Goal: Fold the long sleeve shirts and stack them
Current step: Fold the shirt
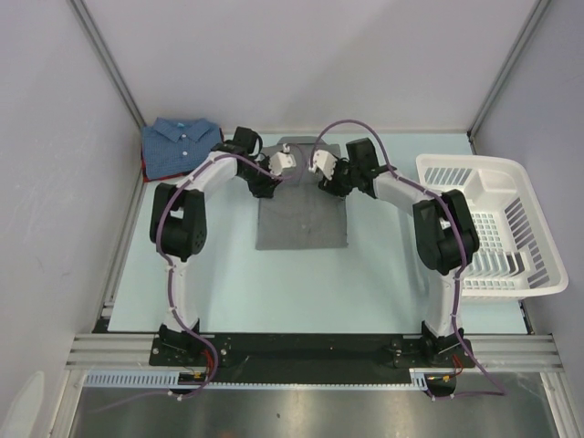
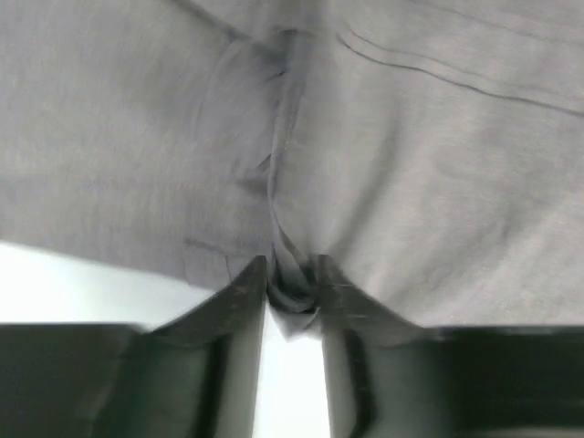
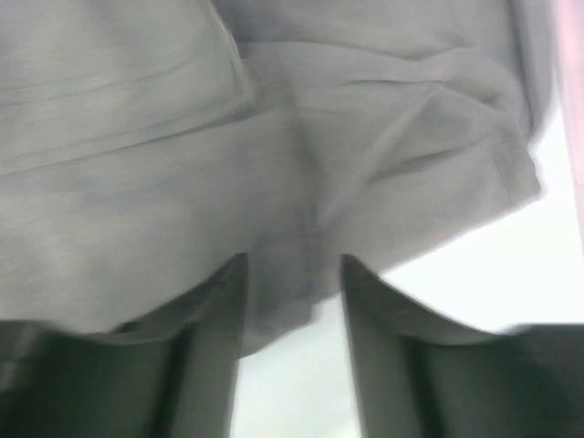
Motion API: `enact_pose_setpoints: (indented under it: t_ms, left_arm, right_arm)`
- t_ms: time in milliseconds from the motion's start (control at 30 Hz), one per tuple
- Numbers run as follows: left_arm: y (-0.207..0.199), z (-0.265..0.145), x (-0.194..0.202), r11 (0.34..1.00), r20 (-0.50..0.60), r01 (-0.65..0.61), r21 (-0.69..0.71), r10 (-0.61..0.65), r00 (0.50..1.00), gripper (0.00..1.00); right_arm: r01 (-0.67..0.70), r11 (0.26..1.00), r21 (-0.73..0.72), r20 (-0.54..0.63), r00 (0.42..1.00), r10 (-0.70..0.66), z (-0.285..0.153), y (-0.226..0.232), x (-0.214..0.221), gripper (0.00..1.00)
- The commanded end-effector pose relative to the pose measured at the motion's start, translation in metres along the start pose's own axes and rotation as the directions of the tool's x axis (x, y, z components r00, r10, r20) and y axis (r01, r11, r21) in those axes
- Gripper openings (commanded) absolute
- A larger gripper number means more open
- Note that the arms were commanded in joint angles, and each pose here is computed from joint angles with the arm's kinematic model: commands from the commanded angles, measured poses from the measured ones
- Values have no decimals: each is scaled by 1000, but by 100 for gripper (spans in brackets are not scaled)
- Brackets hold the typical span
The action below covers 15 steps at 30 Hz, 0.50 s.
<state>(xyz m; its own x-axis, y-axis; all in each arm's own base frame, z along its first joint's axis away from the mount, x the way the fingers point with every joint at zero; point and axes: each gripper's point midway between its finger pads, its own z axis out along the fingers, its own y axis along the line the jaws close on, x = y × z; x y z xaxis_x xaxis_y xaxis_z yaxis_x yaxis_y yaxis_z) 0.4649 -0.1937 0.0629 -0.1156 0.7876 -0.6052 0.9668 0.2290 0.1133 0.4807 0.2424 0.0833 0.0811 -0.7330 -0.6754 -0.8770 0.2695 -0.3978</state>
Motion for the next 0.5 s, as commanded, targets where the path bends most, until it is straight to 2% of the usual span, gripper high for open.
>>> enact_pose_setpoints:
  t_ms: [0,33,67,133,167,200,233,267,300,333,367,400,433,467]
  left_arm:
    - [36,-40,-5,973,82,197,-123,-188,979,50]
    - [39,-60,-14,963,130,231,-138,-213,968,64]
    - [38,-71,-17,939,170,320,-127,-297,940,70]
    - [29,-107,-32,911,271,403,-84,-368,889,75]
    - [18,-119,-41,889,314,457,-35,-424,850,87]
    - [-6,-117,-40,869,323,493,53,-482,815,89]
    - [-22,-120,-46,856,340,505,116,-511,789,99]
    - [-39,-138,-65,848,388,506,157,-524,758,99]
    - [-72,-124,-63,806,355,533,258,-592,723,100]
    - [-87,-124,-70,782,356,545,300,-623,697,100]
    - [-96,-131,-85,746,379,570,345,-666,642,99]
    - [-126,-113,-80,674,310,610,416,-736,602,100]
    - [-141,-110,-85,560,244,671,485,-824,511,100]
    - [-140,-111,-98,586,307,629,510,-808,503,99]
  right_arm:
    - [-122,961,249,47,992,114,-35,-72,-38,68]
    - [-215,941,262,88,976,199,-48,-81,-49,78]
    - [-279,929,244,70,960,270,-59,-80,-40,85]
    - [-373,912,172,126,926,355,-85,-73,-62,98]
    - [-495,863,106,106,868,485,-93,-56,-59,100]
    - [-540,842,6,119,836,536,-99,-39,-72,100]
    - [-583,810,-54,114,803,585,-107,-26,-80,100]
    - [-686,714,-139,54,715,697,-110,0,-83,100]
    - [-712,649,-269,31,667,745,-114,24,-99,100]
    - [-751,581,-314,15,608,794,-113,33,-107,100]
    - [-837,421,-349,-72,472,878,-108,55,-105,100]
    - [-846,313,-431,-133,403,905,-111,72,-117,100]
    - [-843,272,-464,-126,367,922,-104,75,-123,100]
    - [-851,183,-492,-190,310,931,-98,95,-117,100]
